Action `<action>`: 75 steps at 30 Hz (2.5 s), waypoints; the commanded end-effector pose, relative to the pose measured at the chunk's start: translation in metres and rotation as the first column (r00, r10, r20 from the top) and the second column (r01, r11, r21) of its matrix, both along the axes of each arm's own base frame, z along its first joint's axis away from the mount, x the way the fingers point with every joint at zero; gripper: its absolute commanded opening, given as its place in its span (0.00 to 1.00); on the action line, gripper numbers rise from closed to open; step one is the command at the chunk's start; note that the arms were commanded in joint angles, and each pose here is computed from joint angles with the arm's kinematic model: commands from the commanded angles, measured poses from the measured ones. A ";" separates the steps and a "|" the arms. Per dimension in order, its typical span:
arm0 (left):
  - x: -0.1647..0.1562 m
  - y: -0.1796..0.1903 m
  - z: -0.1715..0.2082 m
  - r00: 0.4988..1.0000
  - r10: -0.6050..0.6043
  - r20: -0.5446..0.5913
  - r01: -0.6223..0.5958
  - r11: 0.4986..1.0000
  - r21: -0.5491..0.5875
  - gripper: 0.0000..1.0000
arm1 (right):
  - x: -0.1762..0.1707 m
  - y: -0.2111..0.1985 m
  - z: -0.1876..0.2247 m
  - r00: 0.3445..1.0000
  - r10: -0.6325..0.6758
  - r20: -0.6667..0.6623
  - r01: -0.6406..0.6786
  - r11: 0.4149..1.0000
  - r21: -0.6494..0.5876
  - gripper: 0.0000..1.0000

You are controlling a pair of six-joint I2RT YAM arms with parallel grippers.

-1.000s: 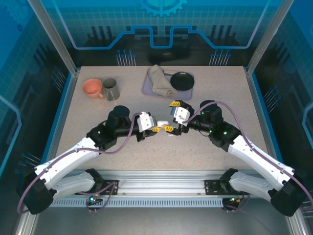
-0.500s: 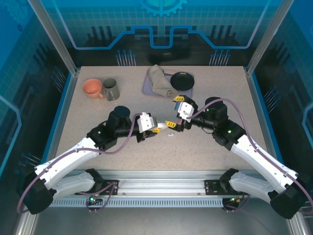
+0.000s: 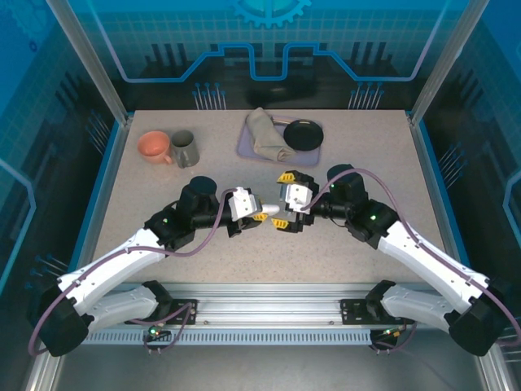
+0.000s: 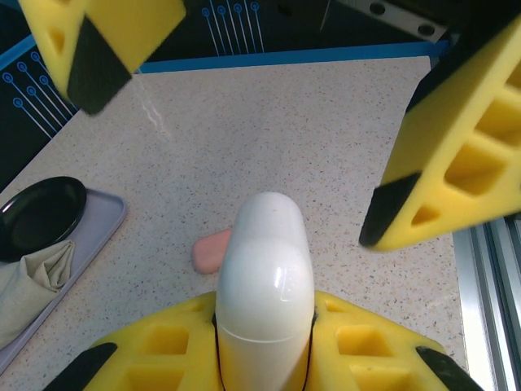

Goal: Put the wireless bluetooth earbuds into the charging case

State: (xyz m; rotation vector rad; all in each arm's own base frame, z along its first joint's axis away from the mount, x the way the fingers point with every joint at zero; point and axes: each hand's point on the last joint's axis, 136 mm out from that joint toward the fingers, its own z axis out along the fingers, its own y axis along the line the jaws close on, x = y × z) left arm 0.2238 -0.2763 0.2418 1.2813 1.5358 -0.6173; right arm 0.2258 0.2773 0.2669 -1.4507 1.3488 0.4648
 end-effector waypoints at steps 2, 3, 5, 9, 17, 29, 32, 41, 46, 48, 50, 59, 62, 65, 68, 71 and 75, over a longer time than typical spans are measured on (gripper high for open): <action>-0.004 -0.002 0.014 0.999 -0.022 0.039 0.023 0.999 -0.024 0.06 | 0.005 0.006 0.004 1.000 -0.009 0.018 0.009 1.000 -0.016 0.95; -0.004 -0.002 0.015 0.999 -0.022 0.040 0.023 0.999 -0.025 0.06 | 0.007 0.006 0.004 1.000 -0.016 0.018 0.016 1.000 -0.014 0.95; -0.004 -0.002 0.015 0.999 -0.023 0.041 0.024 0.999 -0.024 0.06 | 0.011 0.007 0.005 0.999 -0.029 0.016 0.030 0.999 -0.013 0.94; -0.004 -0.002 0.015 0.999 -0.024 0.043 0.025 1.000 -0.019 0.06 | 0.015 0.006 0.009 0.999 -0.046 0.021 0.046 0.999 -0.007 0.89; -0.003 -0.002 0.012 0.999 -0.024 0.038 0.024 1.000 -0.002 0.06 | 0.017 0.003 0.019 0.998 -0.057 0.030 0.057 0.998 0.004 0.87; -0.004 -0.001 0.010 0.999 -0.026 0.035 0.026 1.000 0.000 0.06 | 0.034 -0.006 0.028 0.990 -0.135 0.044 0.135 0.991 0.008 0.86; -0.005 -0.001 0.009 0.999 -0.026 0.032 0.026 1.000 0.001 0.06 | 0.036 -0.007 0.029 0.988 -0.149 0.044 0.148 0.989 0.011 0.86; -0.005 -0.001 0.010 0.999 -0.024 0.033 0.024 1.000 -0.001 0.06 | 0.039 -0.010 0.028 0.986 -0.165 0.032 0.164 0.986 0.012 0.86; -0.005 -0.001 0.011 0.999 -0.021 0.033 0.021 1.000 -0.011 0.06 | 0.032 -0.011 0.030 0.990 -0.140 0.022 0.139 0.990 0.019 0.87; -0.003 0.000 0.012 0.999 -0.009 0.037 0.010 1.000 -0.019 0.06 | 0.025 -0.012 0.032 0.993 -0.118 0.016 0.117 0.993 0.029 0.88; -0.002 0.001 0.013 0.999 0.008 0.041 -0.007 0.999 -0.033 0.05 | 0.021 -0.017 0.034 0.993 -0.120 0.011 0.119 0.992 0.044 0.88; -0.003 0.013 0.015 0.995 0.078 0.054 -0.073 0.993 -0.093 0.00 | 0.029 -0.072 0.043 0.901 -0.404 -0.158 0.421 0.903 0.086 0.98; -0.007 0.016 0.014 0.995 0.088 0.039 -0.083 0.991 -0.105 0.00 | 0.038 -0.095 0.030 0.799 -0.524 -0.294 0.563 0.824 0.062 0.97; -0.011 0.020 0.013 0.995 0.096 0.025 -0.093 0.988 -0.120 0.00 | 0.045 -0.114 0.008 0.656 -0.614 -0.440 0.690 0.724 0.018 0.94; -0.012 0.023 0.013 0.994 0.109 0.018 -0.106 0.986 -0.129 0.00 | 0.049 -0.122 -0.016 0.511 -0.632 -0.583 0.765 0.643 -0.026 0.88; -0.014 0.025 0.013 0.994 0.111 0.016 -0.108 0.986 -0.127 0.00 | 0.051 -0.117 -0.044 0.363 -0.606 -0.707 0.802 0.590 -0.093 0.79; -0.015 0.025 0.013 0.994 0.107 0.014 -0.105 0.986 -0.126 0.00 | 0.052 -0.105 -0.089 0.151 -0.556 -0.818 0.809 0.545 -0.221 0.67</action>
